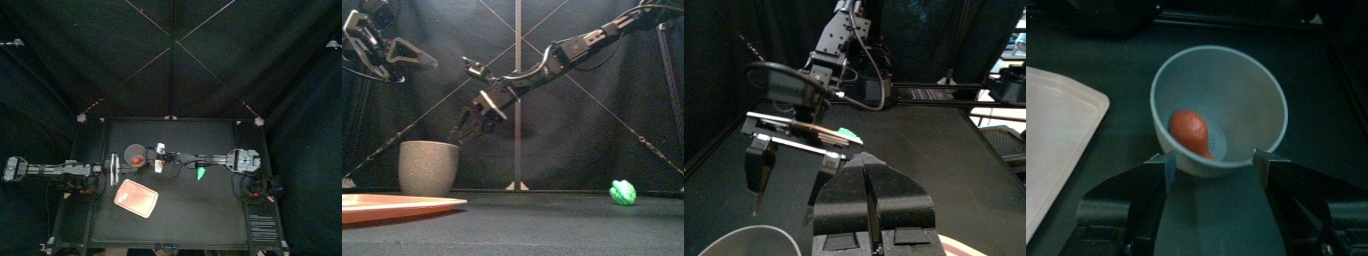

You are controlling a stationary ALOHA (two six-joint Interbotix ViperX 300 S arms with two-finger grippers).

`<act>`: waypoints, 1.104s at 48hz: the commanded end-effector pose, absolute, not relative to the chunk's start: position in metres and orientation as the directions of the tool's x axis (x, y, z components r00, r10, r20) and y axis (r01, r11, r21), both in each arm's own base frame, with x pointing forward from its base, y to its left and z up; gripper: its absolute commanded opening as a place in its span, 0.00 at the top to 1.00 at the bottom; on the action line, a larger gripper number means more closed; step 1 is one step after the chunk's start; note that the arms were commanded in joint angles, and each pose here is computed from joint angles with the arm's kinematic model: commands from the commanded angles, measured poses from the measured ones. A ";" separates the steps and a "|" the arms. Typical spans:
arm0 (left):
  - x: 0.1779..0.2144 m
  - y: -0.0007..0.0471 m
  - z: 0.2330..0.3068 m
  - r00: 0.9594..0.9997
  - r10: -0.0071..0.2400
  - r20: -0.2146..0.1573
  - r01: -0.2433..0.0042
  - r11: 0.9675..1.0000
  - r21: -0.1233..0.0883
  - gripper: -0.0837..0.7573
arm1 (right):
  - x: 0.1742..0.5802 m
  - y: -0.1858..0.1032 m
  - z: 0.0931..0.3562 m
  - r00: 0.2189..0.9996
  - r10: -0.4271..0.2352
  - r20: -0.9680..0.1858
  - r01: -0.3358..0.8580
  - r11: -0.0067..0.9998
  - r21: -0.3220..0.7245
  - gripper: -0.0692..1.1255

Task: Pick the drumstick then place it in the grey bowl
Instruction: Drop drumstick in the grey bowl and return to neutral

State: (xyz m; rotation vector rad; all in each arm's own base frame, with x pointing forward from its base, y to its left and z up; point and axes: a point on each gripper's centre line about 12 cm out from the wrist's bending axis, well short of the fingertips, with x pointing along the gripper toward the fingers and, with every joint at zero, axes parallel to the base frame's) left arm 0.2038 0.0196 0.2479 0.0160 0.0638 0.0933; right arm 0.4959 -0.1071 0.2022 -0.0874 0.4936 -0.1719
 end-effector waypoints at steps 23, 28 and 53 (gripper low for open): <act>0.2034 0.0225 0.2474 0.993 0.107 -0.058 -0.106 0.994 0.025 0.90 | 0.362 -0.043 0.249 0.987 -0.104 -0.126 0.104 0.995 -0.001 0.15; 0.2031 0.0248 0.2474 0.991 0.118 -0.058 -0.117 0.993 0.029 0.90 | 0.344 -0.041 0.249 0.987 -0.104 -0.121 0.104 0.995 -0.005 0.15; 0.2021 0.0267 0.2450 0.990 0.128 -0.064 -0.126 0.992 0.026 0.90 | 0.274 -0.021 0.264 0.997 -0.067 -0.028 0.067 0.998 0.015 0.15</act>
